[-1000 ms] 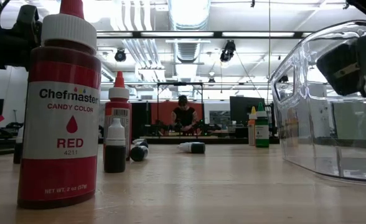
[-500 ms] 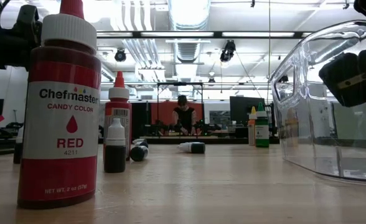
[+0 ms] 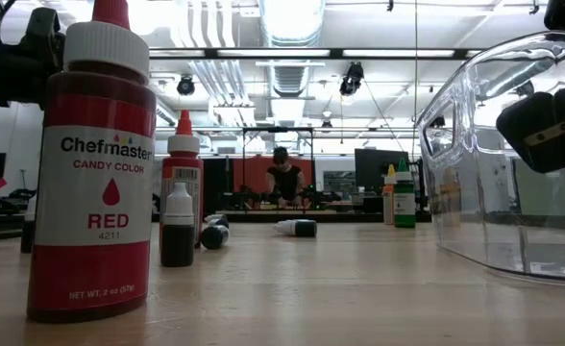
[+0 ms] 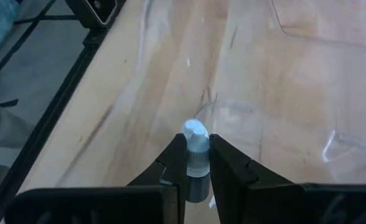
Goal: Pick & Place food coloring
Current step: Put the black food color into the transparent bin
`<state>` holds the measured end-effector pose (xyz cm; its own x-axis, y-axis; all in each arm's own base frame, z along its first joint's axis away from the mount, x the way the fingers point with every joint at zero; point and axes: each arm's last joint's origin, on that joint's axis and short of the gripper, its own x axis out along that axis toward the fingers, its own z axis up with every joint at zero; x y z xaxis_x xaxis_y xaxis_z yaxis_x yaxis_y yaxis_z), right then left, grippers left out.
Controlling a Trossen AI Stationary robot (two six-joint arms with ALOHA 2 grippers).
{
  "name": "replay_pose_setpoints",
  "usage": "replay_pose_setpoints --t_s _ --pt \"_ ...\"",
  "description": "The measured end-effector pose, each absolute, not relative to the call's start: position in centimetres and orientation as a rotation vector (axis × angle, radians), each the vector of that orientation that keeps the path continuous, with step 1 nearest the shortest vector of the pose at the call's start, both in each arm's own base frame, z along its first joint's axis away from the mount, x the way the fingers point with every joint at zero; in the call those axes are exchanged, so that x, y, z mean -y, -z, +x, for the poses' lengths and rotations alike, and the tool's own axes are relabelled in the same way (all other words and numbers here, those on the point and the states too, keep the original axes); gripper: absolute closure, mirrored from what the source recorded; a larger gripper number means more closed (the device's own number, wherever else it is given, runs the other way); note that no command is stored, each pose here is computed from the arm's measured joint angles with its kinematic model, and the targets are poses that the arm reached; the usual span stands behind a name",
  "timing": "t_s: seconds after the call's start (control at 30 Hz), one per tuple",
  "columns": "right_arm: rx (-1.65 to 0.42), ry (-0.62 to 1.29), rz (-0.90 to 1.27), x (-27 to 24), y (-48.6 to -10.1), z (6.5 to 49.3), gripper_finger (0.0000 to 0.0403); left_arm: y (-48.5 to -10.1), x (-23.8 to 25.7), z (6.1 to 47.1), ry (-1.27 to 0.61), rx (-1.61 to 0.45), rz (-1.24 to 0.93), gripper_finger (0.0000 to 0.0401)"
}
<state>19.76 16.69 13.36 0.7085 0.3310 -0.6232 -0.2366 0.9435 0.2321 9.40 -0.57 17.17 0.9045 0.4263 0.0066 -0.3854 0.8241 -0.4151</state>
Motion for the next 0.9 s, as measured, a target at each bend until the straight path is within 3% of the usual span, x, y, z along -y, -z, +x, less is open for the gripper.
replay_pose_setpoints --t_s 0.63,0.9 --pt "-0.702 -0.351 0.146 -16.77 -13.36 19.72 0.0362 -17.17 0.57 9.40 -0.432 0.101 -0.420 0.0156" --pt "-0.700 -0.351 0.146 -16.78 -13.38 19.73 0.0330 -17.17 0.57 9.40 -0.432 0.101 -0.420 0.0156"
